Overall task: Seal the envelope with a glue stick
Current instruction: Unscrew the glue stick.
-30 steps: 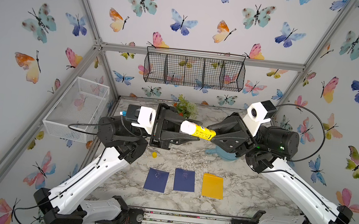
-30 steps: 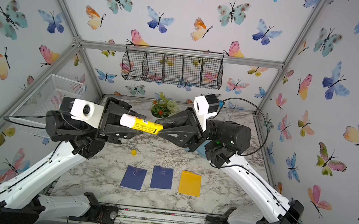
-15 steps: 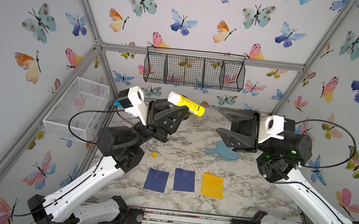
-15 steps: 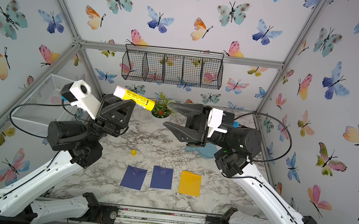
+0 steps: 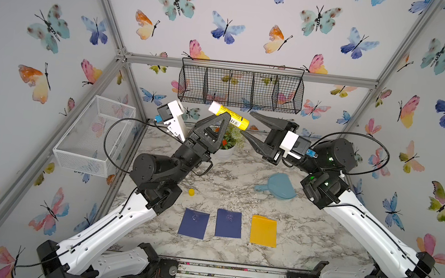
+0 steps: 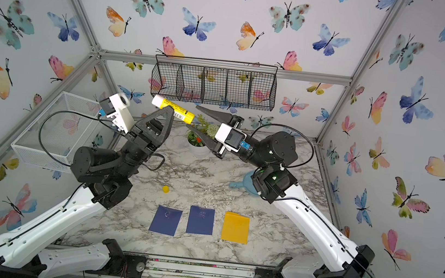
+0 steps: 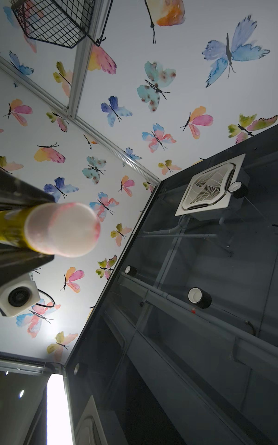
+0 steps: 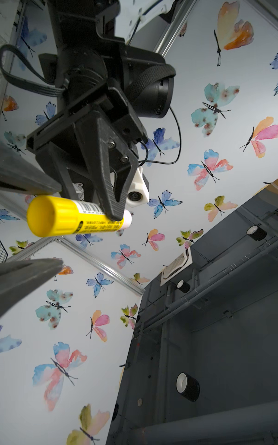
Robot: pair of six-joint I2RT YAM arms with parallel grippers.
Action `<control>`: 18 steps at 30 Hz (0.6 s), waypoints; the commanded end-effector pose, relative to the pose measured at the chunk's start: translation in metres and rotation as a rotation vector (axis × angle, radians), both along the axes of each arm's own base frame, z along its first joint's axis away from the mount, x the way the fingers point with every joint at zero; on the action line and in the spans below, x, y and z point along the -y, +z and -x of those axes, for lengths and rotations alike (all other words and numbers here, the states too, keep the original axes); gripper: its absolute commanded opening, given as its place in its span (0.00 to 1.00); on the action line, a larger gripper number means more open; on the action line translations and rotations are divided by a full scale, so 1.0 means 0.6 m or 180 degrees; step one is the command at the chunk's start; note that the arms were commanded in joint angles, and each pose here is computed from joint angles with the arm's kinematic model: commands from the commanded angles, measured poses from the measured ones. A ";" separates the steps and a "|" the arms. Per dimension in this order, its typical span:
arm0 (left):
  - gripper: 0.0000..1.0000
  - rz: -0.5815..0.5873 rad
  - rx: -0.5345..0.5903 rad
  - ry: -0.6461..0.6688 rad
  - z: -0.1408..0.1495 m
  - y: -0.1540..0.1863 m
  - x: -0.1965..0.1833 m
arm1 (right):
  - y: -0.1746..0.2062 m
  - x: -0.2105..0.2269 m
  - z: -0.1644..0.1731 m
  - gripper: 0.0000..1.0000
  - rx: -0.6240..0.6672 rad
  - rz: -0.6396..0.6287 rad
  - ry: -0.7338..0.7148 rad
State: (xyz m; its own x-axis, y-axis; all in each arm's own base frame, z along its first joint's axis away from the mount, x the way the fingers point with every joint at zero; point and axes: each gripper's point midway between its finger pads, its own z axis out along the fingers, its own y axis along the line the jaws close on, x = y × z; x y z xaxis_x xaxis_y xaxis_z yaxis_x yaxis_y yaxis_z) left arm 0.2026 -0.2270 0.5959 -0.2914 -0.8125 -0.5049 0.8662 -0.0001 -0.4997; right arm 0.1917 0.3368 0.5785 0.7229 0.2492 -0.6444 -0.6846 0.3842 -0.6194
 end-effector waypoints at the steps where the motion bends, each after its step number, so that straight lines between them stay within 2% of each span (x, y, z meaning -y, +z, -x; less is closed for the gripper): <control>1: 0.00 0.0132 -0.0007 -0.0035 0.010 0.022 -0.014 | 0.014 0.004 -0.009 0.42 0.0123 -0.0032 -0.0172; 7: 0.00 0.0119 -0.0052 -0.0035 0.005 0.018 -0.012 | 0.017 0.003 -0.004 0.37 0.0060 -0.0042 -0.0075; 10: 0.00 0.0101 -0.0067 -0.0036 0.004 0.016 -0.010 | 0.016 0.003 -0.008 0.31 -0.0019 -0.0054 -0.0063; 13: 0.00 0.0083 -0.0089 -0.0040 0.002 0.013 -0.007 | 0.017 0.003 -0.007 0.35 -0.0105 -0.0065 -0.0020; 18: 0.00 0.0065 -0.0096 -0.0045 0.000 0.010 -0.005 | 0.017 0.002 -0.005 0.33 -0.0256 -0.0067 0.0086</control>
